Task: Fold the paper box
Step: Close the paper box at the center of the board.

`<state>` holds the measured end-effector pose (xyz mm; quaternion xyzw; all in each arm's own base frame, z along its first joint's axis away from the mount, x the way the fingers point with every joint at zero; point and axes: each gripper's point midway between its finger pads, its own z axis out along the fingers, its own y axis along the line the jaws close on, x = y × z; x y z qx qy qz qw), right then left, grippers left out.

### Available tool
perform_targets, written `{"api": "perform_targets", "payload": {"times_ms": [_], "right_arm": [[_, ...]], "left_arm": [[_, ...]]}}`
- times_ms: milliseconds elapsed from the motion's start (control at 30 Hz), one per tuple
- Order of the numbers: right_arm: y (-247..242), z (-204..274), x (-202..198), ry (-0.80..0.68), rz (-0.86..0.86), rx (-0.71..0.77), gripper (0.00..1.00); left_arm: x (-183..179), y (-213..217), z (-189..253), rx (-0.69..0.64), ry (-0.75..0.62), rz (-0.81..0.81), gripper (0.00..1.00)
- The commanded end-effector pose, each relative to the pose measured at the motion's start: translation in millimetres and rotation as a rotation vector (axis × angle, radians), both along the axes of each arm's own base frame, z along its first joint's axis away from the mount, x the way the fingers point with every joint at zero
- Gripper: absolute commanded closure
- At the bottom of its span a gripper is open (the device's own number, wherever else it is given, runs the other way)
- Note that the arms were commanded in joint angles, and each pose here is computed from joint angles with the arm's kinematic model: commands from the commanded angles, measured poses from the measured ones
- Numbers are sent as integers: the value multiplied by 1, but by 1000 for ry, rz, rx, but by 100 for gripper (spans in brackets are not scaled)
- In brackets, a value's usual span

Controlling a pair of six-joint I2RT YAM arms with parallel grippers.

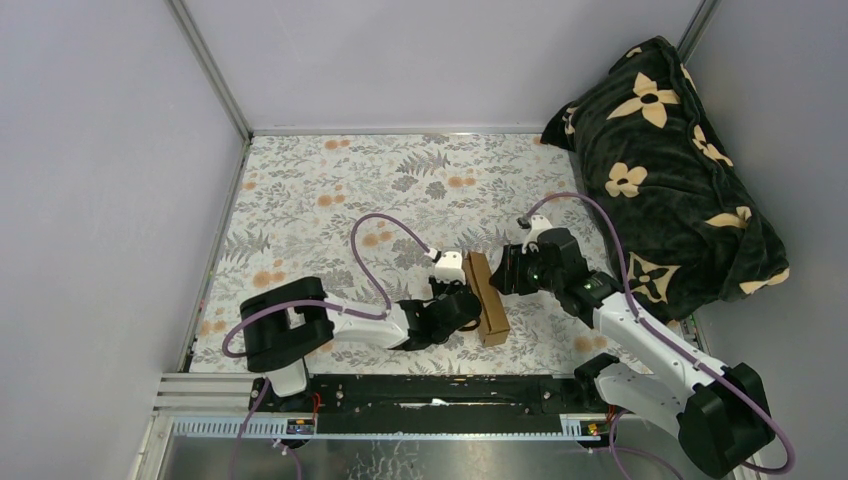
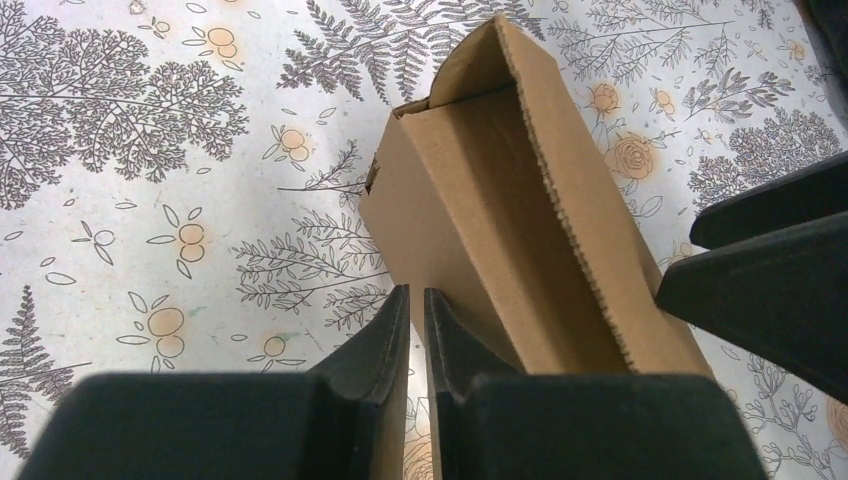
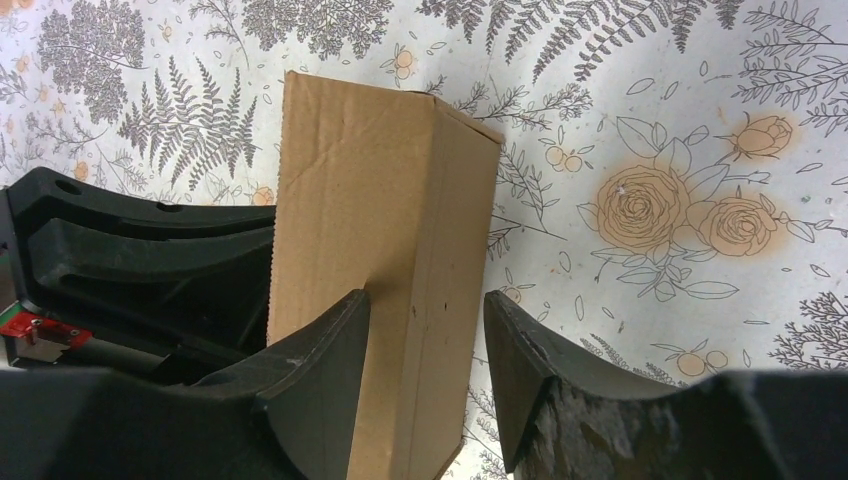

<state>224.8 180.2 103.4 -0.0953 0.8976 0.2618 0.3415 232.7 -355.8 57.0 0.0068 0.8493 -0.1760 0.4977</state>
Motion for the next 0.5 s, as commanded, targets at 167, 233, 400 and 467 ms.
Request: {"api": "perform_targets", "payload": {"times_ms": [167,233,400,467], "right_arm": [[11,-7,-6,22,29,16,45],[13,-7,-6,23,32,18,44],[17,-15,-7,39,42,8,44],[16,-20,-7,48,37,-5,44]], "left_arm": [[9,-33,25,-131,-41,-35,85],[8,-34,23,-132,-40,-38,85],[9,-35,21,-138,-39,-56,85],[9,-35,21,-139,-41,-62,85]]}}
